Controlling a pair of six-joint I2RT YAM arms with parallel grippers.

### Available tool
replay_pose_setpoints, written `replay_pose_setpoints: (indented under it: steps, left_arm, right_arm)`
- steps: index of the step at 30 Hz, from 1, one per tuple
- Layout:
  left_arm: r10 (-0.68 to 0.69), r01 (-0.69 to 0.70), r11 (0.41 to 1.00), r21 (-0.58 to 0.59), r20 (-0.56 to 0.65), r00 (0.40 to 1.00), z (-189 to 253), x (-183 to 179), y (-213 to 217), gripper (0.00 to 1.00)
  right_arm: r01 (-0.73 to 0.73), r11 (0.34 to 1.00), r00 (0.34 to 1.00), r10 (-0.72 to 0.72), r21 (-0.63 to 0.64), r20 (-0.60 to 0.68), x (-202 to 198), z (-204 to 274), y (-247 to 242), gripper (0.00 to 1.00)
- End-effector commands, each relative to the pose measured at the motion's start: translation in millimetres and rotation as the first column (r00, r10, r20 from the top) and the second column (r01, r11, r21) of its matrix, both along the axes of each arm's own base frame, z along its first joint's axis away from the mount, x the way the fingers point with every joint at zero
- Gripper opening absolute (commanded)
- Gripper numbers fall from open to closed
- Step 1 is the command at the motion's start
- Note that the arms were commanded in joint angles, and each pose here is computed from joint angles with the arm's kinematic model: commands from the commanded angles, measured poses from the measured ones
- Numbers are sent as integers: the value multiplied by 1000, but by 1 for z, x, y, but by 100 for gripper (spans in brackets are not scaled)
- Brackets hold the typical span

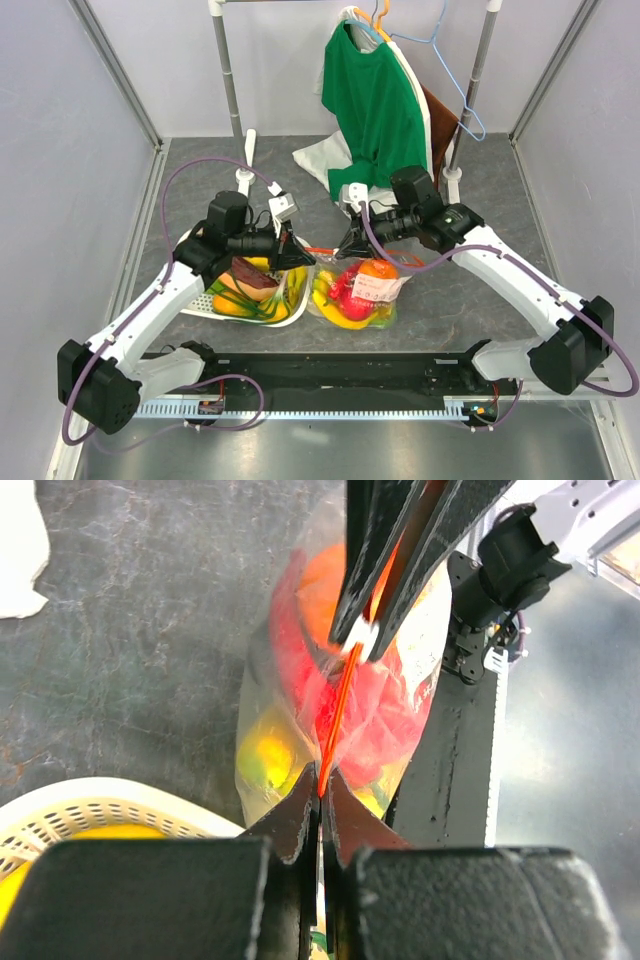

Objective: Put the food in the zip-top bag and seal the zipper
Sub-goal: Zip the zipper food storage bag at the center of the board.

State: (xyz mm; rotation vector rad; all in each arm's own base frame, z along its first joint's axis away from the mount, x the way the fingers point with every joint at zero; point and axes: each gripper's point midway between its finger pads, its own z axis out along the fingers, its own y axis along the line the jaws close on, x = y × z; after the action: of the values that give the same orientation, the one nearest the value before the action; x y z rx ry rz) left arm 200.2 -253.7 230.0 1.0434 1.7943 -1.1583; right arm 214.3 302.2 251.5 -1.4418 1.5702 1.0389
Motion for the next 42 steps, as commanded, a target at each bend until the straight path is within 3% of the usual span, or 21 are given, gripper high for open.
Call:
replay_pose_setpoints:
  steps: [1,15,30,42]
  left_arm:
    - [93,-90,994,-57,65,993,28,18,8,2]
    - [225,-221,974,-56,64,972,37,48,30,2]
    - [225,-223,974,-34,79,971,39,53,33,2]
    - [196,-195,981,-27,92,976,39,56,30,2]
  right_arm:
    - [14,998,999,-16,-60,-35,-8,-3,-30,0]
    - [54,982,997,-63,-180,-43,-21,-17,-90,0]
    - [51,926,995,-80,-375,-63,-39,-50,-158,0]
    - [51,894,992,-98,-445,-83,-48,-61,-186,1]
